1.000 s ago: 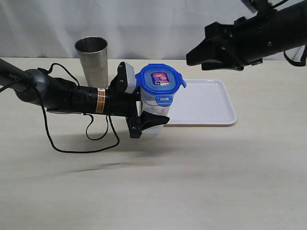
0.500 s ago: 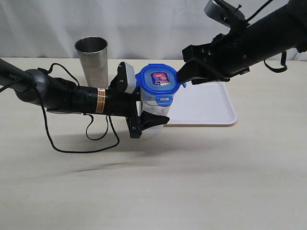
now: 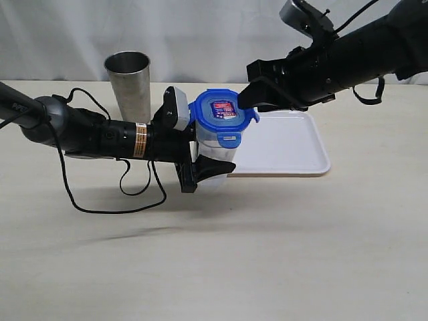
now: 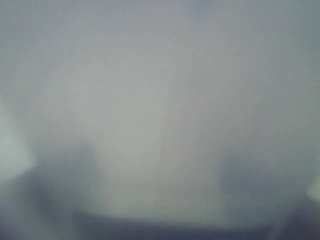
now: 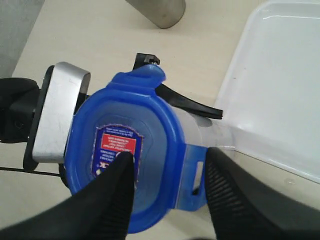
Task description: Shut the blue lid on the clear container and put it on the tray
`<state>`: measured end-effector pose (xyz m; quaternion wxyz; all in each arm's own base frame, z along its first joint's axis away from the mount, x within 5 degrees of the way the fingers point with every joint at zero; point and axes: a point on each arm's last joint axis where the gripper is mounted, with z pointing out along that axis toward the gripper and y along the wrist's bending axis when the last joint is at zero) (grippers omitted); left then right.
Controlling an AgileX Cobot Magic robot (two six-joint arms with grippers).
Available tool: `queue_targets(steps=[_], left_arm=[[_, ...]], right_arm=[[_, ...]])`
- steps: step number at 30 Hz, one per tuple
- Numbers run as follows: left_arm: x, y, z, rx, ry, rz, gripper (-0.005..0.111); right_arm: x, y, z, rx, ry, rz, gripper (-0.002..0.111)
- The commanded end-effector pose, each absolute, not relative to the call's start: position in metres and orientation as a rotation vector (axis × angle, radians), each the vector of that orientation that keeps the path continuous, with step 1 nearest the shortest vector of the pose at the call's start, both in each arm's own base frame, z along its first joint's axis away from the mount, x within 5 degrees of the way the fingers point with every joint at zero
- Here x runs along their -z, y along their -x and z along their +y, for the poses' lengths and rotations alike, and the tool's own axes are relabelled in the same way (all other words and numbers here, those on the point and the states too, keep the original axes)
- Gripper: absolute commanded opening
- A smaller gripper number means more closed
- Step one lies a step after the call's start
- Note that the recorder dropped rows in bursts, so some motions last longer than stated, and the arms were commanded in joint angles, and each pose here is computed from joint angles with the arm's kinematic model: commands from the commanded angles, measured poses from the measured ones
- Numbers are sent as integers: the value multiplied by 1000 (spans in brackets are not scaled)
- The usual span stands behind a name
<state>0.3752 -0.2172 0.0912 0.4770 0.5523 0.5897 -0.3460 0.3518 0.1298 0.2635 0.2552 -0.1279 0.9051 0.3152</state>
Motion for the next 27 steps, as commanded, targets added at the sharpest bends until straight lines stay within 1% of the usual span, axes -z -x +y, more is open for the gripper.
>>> queue_targets(steps=[1, 8, 13, 19, 27], left_arm=[[-100, -374, -219, 868, -1323, 1415, 0], [-100, -374, -219, 871, -1320, 1419, 0], [-100, -374, -219, 871, -1320, 1419, 0], [-101, -373, -219, 890, -1317, 1401, 0], [-102, -373, -220, 896, -1316, 1400, 0]], right_arm=[[-255, -353, 134, -896, 369, 2490, 43], [-236, -358, 138, -953, 351, 2542, 43], [-234, -358, 148, -1108, 382, 2497, 42], [-218, -358, 158, -1172, 403, 2529, 42], [-211, -356, 171, -1211, 454, 2509, 42]])
